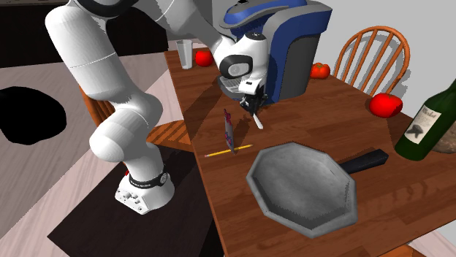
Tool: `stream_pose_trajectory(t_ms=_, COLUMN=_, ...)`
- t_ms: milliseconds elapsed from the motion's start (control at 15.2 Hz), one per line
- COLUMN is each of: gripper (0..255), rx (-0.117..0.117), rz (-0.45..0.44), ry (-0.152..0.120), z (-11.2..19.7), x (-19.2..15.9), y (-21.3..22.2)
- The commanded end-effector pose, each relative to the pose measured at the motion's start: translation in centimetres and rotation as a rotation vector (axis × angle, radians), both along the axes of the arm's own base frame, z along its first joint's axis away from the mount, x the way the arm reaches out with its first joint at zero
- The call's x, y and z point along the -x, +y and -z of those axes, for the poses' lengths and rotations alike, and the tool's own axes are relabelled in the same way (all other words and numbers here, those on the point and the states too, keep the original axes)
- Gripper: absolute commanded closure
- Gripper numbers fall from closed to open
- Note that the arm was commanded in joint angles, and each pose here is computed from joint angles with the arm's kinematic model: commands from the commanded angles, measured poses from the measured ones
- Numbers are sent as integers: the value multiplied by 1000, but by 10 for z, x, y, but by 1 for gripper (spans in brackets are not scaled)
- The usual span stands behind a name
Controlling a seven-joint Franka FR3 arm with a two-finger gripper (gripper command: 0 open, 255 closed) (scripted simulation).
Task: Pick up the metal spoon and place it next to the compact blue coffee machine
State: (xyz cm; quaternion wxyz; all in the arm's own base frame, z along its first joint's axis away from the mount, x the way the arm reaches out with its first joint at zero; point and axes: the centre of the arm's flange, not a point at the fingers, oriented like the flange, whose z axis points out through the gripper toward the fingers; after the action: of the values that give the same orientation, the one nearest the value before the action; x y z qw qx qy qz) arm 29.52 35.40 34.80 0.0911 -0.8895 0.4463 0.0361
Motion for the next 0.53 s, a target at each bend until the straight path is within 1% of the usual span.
stream_pose_trajectory(t_ms=0, gripper=255, rx=1, rz=1, ry=1, z=1, x=0, y=0)
stream_pose_trajectory(t_ms=264, gripper=255, rx=1, rz=1, ry=1, z=1, x=0, y=0)
stream_pose_trajectory(t_ms=330, gripper=0, rx=1, rz=1, ry=1, z=1, x=0, y=-1)
stream_pose_trajectory(t_ms=462, gripper=0, rx=1, rz=1, ry=1, z=1, x=0, y=-1)
